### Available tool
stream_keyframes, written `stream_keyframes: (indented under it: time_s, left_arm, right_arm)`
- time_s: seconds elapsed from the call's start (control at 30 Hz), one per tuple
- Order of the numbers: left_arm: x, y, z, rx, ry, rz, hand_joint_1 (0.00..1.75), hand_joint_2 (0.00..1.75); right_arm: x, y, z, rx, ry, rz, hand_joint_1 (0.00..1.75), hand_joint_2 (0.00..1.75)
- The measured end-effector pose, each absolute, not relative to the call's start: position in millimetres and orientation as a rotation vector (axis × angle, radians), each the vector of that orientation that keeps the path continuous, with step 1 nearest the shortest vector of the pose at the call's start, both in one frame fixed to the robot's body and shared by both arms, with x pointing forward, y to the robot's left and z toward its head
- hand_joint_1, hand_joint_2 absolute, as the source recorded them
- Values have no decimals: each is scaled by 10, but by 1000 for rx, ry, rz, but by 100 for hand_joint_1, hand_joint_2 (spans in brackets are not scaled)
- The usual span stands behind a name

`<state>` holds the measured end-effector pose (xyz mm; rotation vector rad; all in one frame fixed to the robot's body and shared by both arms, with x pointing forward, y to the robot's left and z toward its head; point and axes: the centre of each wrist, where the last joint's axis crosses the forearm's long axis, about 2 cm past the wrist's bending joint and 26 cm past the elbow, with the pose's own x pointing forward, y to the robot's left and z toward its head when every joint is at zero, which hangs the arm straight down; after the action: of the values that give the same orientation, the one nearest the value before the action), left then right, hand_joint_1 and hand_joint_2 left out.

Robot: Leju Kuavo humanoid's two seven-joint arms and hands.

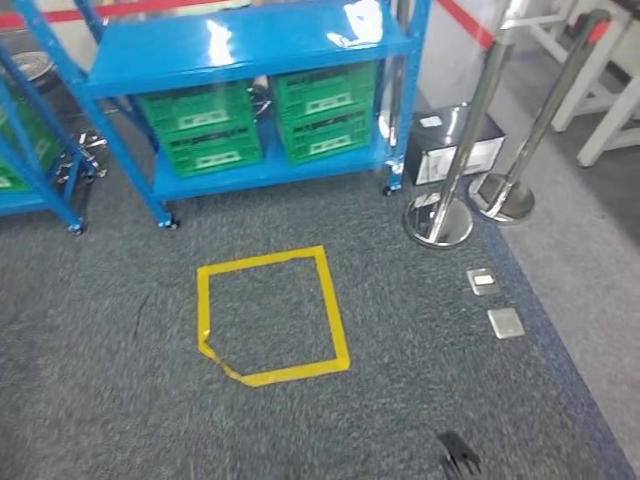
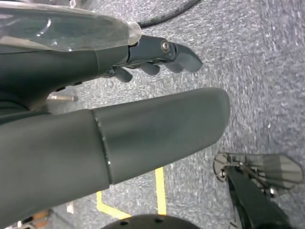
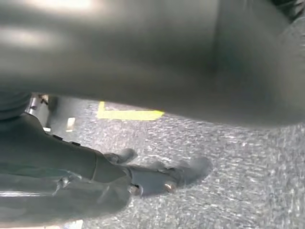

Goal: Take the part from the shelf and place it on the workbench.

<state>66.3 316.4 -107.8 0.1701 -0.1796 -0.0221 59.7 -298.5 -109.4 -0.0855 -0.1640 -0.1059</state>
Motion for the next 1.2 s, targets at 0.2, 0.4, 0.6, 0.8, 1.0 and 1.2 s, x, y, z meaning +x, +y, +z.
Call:
stream_keyframes:
  time_s: [0.2,0.4,0.6,0.8,1.0,1.2]
  left_arm:
    - [661,3140,-1079,166,-175,-19,0,0]
    - [610,3190,-1085,178,-163,-17,0,0]
    - [617,3204,-1083,183,-165,-16,0,0]
    - [612,3156,-1086,175,-165,-16,0,0]
    - [658,3143,-1080,172,-173,-14,0,0]
    - [674,3133,-1078,174,-178,-22,0,0]
  right_arm:
    - [597,-2986,-1094,-85,-165,-105,0,0]
    - [624,-2959,-1090,-79,-171,-103,0,0]
    - [626,-2943,-1090,-72,-174,-99,0,0]
    - [608,-2965,-1093,-76,-169,-99,0,0]
    - [578,-2974,-1097,-78,-165,-97,0,0]
    - [599,-2985,-1094,-78,-167,-111,0,0]
